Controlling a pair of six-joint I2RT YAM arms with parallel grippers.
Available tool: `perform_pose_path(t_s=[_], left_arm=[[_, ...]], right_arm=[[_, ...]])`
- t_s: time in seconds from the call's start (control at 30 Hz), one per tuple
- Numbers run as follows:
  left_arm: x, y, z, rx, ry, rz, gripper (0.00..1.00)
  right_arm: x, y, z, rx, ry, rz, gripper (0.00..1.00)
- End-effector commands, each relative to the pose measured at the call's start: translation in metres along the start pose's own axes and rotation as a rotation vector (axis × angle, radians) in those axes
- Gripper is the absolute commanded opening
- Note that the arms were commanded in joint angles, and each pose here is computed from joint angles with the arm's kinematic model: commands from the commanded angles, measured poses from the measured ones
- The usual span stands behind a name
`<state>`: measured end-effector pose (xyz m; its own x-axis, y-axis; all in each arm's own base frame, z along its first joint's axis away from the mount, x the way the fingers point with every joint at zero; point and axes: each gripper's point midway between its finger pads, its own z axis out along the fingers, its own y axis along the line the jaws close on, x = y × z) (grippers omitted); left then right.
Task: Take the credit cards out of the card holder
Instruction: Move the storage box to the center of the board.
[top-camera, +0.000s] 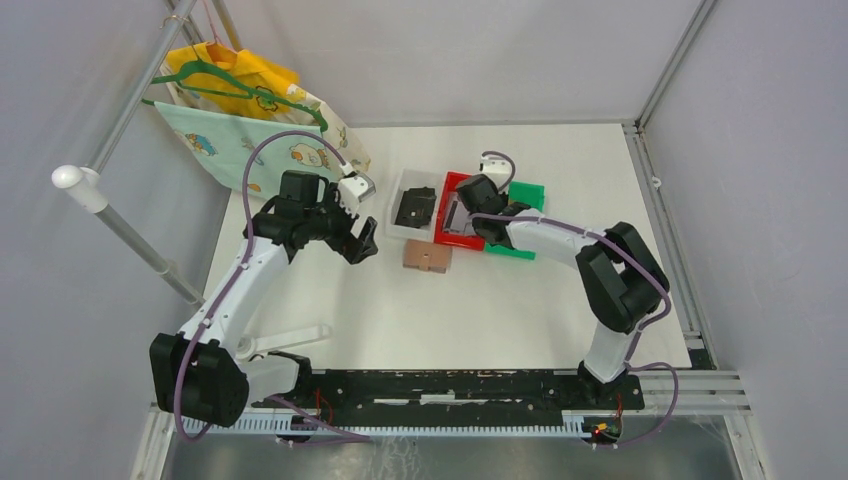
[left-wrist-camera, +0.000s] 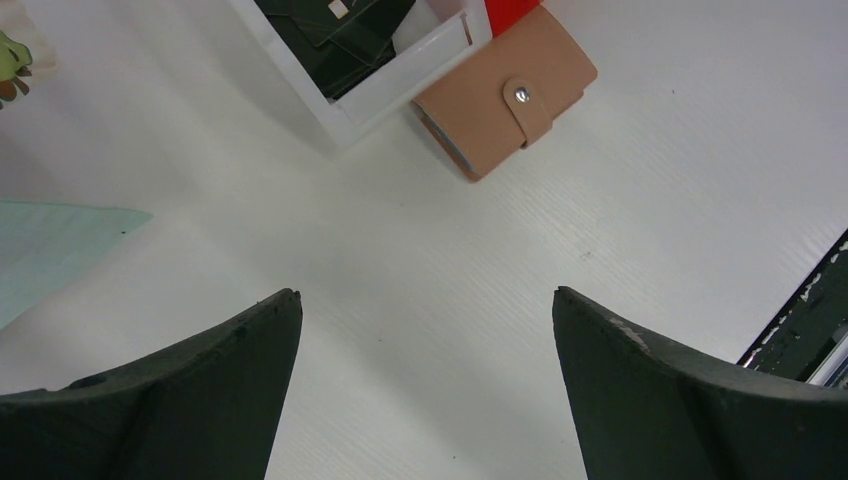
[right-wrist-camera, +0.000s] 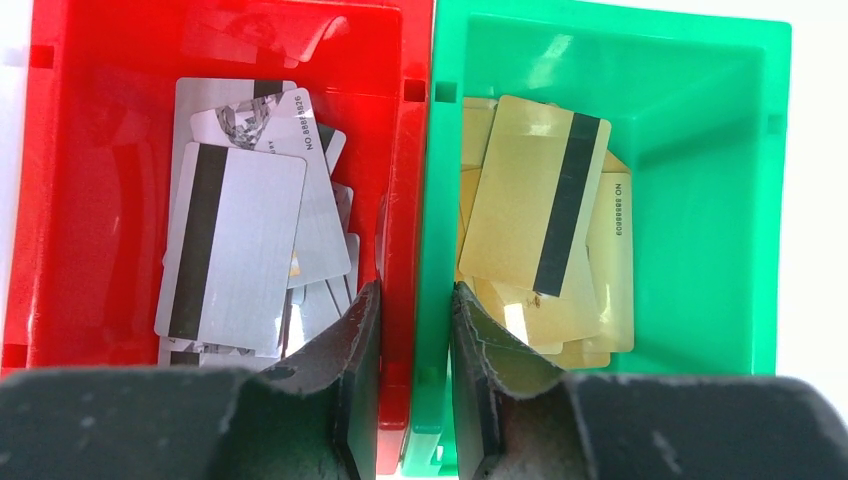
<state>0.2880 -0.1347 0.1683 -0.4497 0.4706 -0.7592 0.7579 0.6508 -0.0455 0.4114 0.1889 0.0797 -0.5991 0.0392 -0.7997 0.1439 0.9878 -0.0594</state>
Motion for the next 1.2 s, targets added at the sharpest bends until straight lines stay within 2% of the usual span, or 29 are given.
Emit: perform_pose_path(t_s=[0.0,0.1,0.13,0.23,0.27,0.4,0.5,0.6,0.73,0.8,0.87,0.97,1.17], left_arm=[[-0.019,-0.004,-0.010,-0.011,-0.052,-0.002,1.00],[-0.017,-0.007,-0.012,-0.005,-0.045,-0.001,1.00],[-0.017,-0.007,-0.012,-0.004,-0.044,0.001,1.00],[-0.013,-0.009,-0.013,0.000,-0.035,0.006,1.00],[-0.013,-0.009,-0.013,0.002,-0.033,0.006,1.00],[-0.014,-0.011,-0.018,0.007,-0.022,0.007,1.00],[-0.014,-0.004,-0.022,-0.036,-0.009,0.011,1.00],[-0.015,0.000,-0.027,-0.064,0.002,0.021,1.00],[-0.014,-0.002,-0.035,-0.073,0.012,0.017,1.00],[-0.011,-0.002,-0.038,-0.082,0.025,0.016,1.00],[-0.008,0.000,-0.041,-0.096,0.041,0.017,1.00],[-0.003,0.002,-0.045,-0.108,0.062,0.018,1.00],[0.001,0.012,-0.054,-0.126,0.068,-0.008,1.00]], right_arm=[[0.016,0.000,-0.029,0.035,-0.016,0.035,0.01],[0.015,0.006,-0.040,0.027,-0.034,0.031,0.01],[0.014,0.007,-0.042,0.022,-0.038,0.034,0.06],[0.004,0.006,-0.048,0.017,-0.068,0.039,0.34],[-0.003,0.005,-0.050,0.019,-0.087,0.030,0.40],[-0.041,0.005,-0.076,-0.051,-0.178,0.006,0.77],[-0.044,0.012,-0.103,-0.201,-0.229,-0.020,0.94],[-0.029,0.036,-0.135,-0.438,-0.251,-0.094,0.98],[0.007,0.066,-0.169,-0.601,-0.212,-0.220,0.98],[0.023,0.081,-0.178,-0.656,-0.177,-0.234,0.98],[0.044,0.092,-0.180,-0.669,-0.119,-0.257,0.97],[0.062,0.111,-0.175,-0.654,-0.088,-0.296,0.90],[0.074,0.155,-0.155,-0.606,-0.020,-0.343,0.78]])
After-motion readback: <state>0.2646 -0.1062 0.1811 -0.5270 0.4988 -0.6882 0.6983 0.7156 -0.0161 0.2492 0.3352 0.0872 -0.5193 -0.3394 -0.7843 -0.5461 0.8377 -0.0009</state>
